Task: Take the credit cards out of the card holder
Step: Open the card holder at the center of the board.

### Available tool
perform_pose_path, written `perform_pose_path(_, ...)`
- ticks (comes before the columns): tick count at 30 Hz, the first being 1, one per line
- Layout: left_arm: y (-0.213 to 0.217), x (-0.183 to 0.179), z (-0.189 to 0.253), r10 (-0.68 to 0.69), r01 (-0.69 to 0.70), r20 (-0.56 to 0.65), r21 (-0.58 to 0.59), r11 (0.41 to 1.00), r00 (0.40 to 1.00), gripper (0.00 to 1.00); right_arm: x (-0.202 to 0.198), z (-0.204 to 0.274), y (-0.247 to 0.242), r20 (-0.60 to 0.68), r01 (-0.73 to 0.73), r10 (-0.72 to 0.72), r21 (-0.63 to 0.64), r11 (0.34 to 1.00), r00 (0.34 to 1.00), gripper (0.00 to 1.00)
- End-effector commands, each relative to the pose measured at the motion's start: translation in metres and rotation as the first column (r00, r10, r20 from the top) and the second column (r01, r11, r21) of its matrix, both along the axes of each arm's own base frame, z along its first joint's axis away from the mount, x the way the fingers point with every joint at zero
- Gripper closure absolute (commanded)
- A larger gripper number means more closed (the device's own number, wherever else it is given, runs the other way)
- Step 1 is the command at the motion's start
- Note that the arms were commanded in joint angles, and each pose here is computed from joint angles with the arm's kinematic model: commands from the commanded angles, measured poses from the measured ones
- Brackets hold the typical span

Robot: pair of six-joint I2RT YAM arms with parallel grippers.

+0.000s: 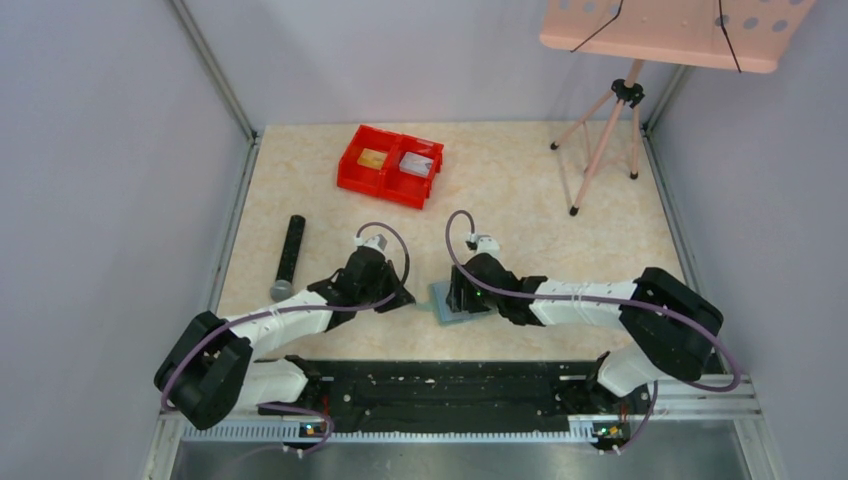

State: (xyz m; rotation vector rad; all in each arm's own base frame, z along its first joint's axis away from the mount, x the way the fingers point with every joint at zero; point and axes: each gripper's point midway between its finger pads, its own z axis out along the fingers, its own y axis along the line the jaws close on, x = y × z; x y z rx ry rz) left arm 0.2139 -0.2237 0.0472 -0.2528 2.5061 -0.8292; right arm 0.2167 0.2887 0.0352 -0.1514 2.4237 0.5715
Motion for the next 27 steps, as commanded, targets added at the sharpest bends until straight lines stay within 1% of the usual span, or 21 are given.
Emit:
perform_pose_path(1,0.002,0.003,0.002,0.007,-0.007,0.024,0.007,1.0,1.0,1.0,0.004,0.013,0.007,0.059,-0.041,0.038,0.056,0.998,0.998,0.38)
perform_pose_path(3,0.003,0.003,0.002,0.009,-0.009,0.024,0.006,1.0,1.0,1.0,0.003,0.01,0.008,0.059,-0.055,0.052,0.056,0.997,0.997,0.34)
perform_pose_path(7,0.003,0.003,0.001,0.012,-0.012,0.022,0.006,1.0,1.0,1.0,0.002,0.006,0.008,0.061,-0.064,0.06,0.057,0.996,0.996,0.31)
perform_pose_path(11,0.004,0.002,0.001,0.016,-0.016,0.022,0.008,1.0,1.0,1.0,0.003,0.003,0.004,0.064,-0.058,0.056,0.033,0.998,0.996,0.3)
perform_pose_path(20,0.005,0.002,0.001,0.018,-0.018,0.023,0.007,1.0,1.0,1.0,0.007,0.007,-0.004,0.107,-0.026,0.034,-0.076,0.997,0.994,0.29)
perform_pose_path(27,0.004,0.002,0.001,0.017,-0.017,0.02,0.005,1.0,1.0,1.0,0.006,0.007,0.0,0.118,-0.024,0.037,-0.109,0.994,0.992,0.25)
